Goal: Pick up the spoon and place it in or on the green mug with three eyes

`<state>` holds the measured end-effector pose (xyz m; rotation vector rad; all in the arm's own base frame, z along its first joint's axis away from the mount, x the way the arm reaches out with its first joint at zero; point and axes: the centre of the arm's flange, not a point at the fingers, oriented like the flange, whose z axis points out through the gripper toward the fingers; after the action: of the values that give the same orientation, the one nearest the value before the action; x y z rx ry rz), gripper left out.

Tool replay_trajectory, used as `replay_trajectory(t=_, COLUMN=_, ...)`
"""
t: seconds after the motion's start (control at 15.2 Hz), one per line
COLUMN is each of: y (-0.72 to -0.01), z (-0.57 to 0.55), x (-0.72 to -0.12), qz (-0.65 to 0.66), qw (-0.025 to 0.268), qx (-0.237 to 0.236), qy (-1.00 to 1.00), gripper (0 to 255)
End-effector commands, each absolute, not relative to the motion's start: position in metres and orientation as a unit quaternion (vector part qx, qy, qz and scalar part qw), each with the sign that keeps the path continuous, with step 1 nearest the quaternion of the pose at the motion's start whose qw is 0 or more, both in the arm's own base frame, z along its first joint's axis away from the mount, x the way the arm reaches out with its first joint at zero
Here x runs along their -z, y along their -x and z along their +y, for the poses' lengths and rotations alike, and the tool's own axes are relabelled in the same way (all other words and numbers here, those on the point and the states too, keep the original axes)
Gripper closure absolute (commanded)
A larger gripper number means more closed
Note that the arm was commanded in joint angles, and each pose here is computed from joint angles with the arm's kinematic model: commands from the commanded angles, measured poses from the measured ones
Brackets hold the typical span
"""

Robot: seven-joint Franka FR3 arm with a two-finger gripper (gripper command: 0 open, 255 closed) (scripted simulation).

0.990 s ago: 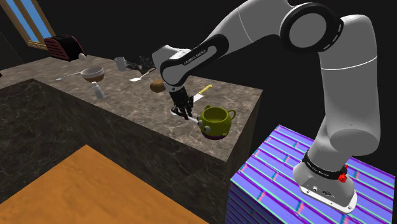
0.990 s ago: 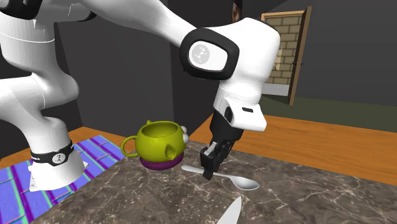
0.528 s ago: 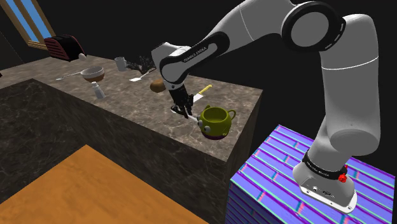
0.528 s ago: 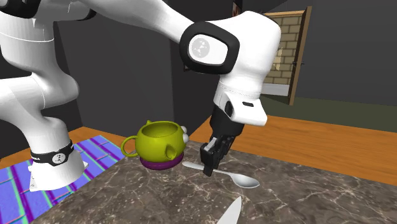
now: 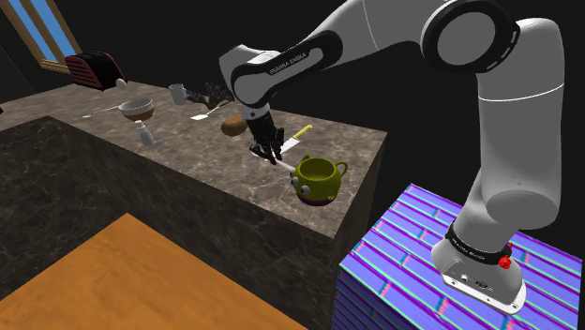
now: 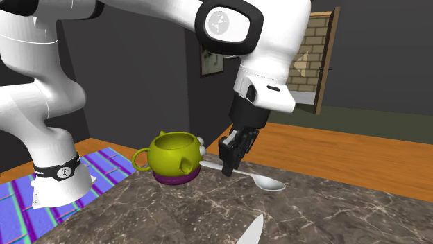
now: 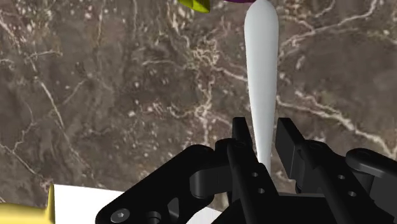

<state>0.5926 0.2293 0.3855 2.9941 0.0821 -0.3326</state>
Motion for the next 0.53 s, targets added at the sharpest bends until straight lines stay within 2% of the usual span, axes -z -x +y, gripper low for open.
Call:
replay_trajectory(t=0.0, y=-0.593, z=0.229, x=-0.396, qz=0.027, qw=0.064, qx=0.11, qy=-0.991, gripper=255)
replay_trajectory(t=0.46, y=-0.593, z=0.229, x=-0.433, qz=0.027, qw=0.064, qx=0.11, qy=-0.991, gripper=255)
